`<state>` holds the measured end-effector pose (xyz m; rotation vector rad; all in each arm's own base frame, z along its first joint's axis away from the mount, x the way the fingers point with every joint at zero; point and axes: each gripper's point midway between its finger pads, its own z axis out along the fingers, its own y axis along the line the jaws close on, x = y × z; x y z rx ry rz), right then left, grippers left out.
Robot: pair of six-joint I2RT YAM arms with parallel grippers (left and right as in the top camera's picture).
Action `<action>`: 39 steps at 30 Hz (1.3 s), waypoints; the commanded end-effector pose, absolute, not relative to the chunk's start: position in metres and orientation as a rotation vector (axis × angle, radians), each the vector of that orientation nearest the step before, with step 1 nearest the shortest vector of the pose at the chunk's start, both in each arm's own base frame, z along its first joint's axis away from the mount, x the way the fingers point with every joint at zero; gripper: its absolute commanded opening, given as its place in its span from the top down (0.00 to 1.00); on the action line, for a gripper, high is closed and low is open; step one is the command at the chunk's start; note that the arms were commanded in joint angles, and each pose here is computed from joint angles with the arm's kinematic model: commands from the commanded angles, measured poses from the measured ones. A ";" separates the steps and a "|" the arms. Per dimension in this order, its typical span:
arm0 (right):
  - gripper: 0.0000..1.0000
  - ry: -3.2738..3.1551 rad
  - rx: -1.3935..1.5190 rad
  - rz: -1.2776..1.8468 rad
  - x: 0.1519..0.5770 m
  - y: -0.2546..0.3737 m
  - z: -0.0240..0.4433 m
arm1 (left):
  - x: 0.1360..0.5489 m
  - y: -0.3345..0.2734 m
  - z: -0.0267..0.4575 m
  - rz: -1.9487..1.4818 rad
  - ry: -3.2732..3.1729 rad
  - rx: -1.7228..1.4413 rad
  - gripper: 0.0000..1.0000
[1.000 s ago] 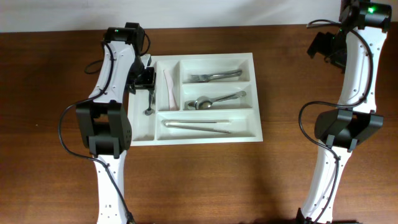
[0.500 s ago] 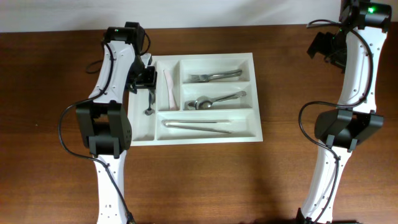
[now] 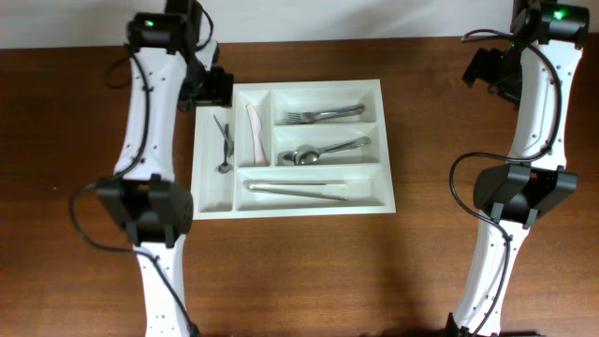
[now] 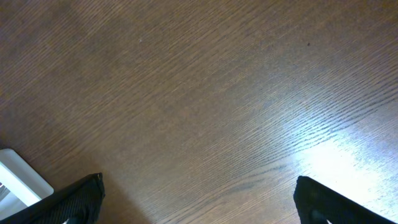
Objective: Pack container
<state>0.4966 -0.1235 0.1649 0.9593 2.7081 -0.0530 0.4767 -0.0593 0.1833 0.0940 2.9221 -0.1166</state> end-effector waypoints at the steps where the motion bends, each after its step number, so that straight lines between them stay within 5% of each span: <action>1: 0.01 2.670 0.944 -0.051 0.494 -0.126 0.184 | 0.467 -0.042 0.242 -0.039 2.790 0.030 0.14; 6: 0.01 2.670 0.944 -0.051 0.494 -0.126 0.184 | 0.457 -0.008 0.271 0.037 2.729 -0.129 0.13; 10: 0.01 2.670 0.944 -0.051 0.494 -0.126 0.184 | 0.456 0.007 0.273 0.045 2.722 -0.174 0.01; 39: 0.01 2.670 0.944 -0.051 0.494 -0.125 0.184 | 0.456 0.010 0.272 0.047 2.723 -0.182 0.01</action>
